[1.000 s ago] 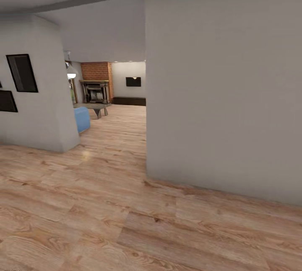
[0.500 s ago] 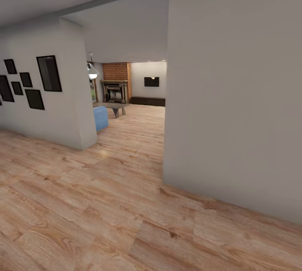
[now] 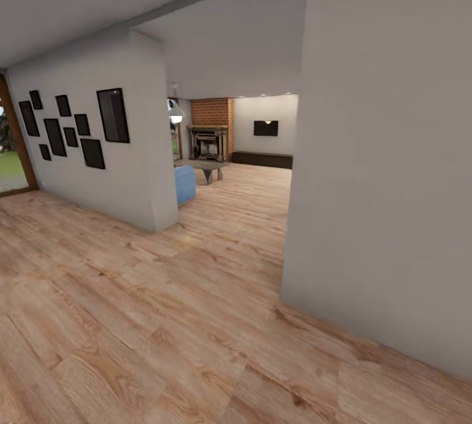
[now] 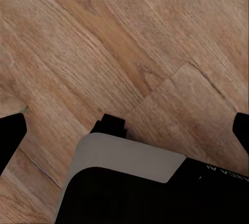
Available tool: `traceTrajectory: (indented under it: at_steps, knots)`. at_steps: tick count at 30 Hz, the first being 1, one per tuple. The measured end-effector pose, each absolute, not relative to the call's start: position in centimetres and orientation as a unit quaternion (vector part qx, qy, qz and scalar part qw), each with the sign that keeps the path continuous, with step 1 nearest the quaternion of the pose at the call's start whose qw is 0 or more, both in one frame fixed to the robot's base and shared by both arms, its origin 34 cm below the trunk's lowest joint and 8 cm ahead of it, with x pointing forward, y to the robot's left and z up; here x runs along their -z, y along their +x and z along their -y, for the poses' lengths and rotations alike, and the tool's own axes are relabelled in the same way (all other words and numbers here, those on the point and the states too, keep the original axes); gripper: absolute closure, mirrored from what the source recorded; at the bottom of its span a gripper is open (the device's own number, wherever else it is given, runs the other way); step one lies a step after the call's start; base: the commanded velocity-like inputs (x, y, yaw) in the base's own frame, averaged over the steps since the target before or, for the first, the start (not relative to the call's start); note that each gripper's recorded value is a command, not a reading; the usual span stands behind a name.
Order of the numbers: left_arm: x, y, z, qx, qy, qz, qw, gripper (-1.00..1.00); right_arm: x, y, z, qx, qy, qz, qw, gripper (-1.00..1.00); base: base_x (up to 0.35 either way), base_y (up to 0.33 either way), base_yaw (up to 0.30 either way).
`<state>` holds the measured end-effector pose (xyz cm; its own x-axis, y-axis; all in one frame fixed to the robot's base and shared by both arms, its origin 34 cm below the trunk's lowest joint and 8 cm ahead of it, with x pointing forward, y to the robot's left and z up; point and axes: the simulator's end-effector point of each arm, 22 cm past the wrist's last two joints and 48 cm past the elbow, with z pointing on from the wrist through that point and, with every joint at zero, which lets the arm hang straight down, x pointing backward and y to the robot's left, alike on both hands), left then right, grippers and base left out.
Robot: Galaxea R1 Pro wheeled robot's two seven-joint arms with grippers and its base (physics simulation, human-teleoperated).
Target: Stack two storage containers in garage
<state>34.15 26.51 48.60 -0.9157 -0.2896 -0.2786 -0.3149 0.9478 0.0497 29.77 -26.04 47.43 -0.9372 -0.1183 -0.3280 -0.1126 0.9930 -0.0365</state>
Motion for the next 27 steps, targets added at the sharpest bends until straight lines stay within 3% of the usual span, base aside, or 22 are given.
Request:
traceTrajectory:
  at_steps: [12,27]
  knots:
    - [-48.6,34.14,-26.51,-0.047,-0.155,-0.978,0.135,-1.0,-47.43,29.75,26.05,0.009,-0.059,-0.984,0.167,-1.0,0.324,0.0,0.258]
    - [-48.61,34.18,-26.45,-0.046,-0.155,-0.977,0.136,-1.0,-47.37,29.57,25.97,0.008,-0.059,-0.985,0.163,-1.0,0.324,0.0,0.022]
